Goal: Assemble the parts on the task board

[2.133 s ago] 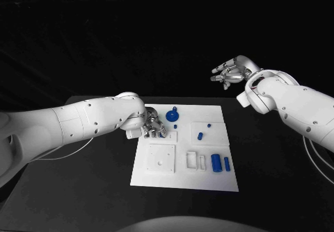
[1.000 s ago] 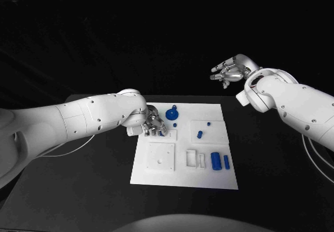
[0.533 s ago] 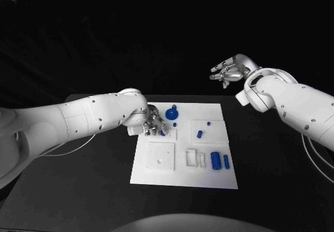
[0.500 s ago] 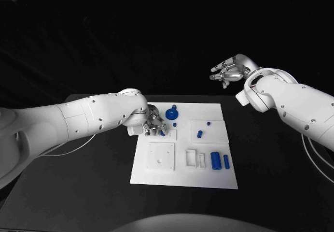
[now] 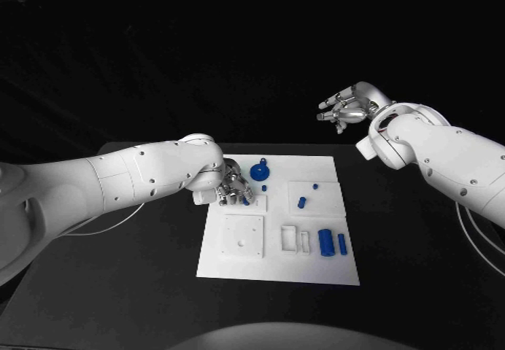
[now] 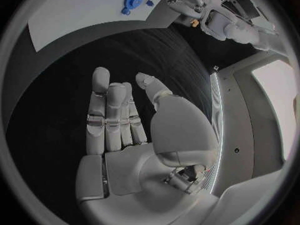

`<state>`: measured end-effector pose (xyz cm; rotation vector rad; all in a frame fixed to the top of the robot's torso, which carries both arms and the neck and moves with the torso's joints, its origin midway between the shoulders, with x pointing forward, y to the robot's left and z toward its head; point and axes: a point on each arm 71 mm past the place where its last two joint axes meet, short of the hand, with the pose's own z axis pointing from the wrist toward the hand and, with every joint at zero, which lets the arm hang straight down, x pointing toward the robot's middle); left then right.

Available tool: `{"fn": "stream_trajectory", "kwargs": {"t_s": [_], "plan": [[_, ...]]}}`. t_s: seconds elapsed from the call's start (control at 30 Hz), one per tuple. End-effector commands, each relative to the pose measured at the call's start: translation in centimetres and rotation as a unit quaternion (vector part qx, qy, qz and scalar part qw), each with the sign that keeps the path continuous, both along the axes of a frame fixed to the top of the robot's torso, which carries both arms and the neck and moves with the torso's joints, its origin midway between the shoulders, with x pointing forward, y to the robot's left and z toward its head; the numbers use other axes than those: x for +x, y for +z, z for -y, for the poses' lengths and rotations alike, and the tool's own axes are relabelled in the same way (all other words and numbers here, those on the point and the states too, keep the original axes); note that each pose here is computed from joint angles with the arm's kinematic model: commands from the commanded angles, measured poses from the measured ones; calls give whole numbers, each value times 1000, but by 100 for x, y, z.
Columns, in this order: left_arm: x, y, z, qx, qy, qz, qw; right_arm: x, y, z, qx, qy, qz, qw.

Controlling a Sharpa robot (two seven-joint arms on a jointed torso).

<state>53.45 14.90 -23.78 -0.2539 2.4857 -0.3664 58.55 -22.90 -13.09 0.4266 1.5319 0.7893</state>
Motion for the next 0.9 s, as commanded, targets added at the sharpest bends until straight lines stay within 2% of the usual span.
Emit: {"fn": "stream_trajectory", "kwargs": {"t_s": [0.03, 0.43, 0.9], "plan": [[-18, -20, 32, 5, -8, -2, 1000, -3, -5, -14, -4, 7, -1, 1000], [5, -11, 18, 22, -14, 26, 999, -4, -9, -10, -5, 7, -1, 1000], [-4, -16, -25, 24, -15, 32, 999, -8, -19, 0, -5, 7, -2, 1000]]}}
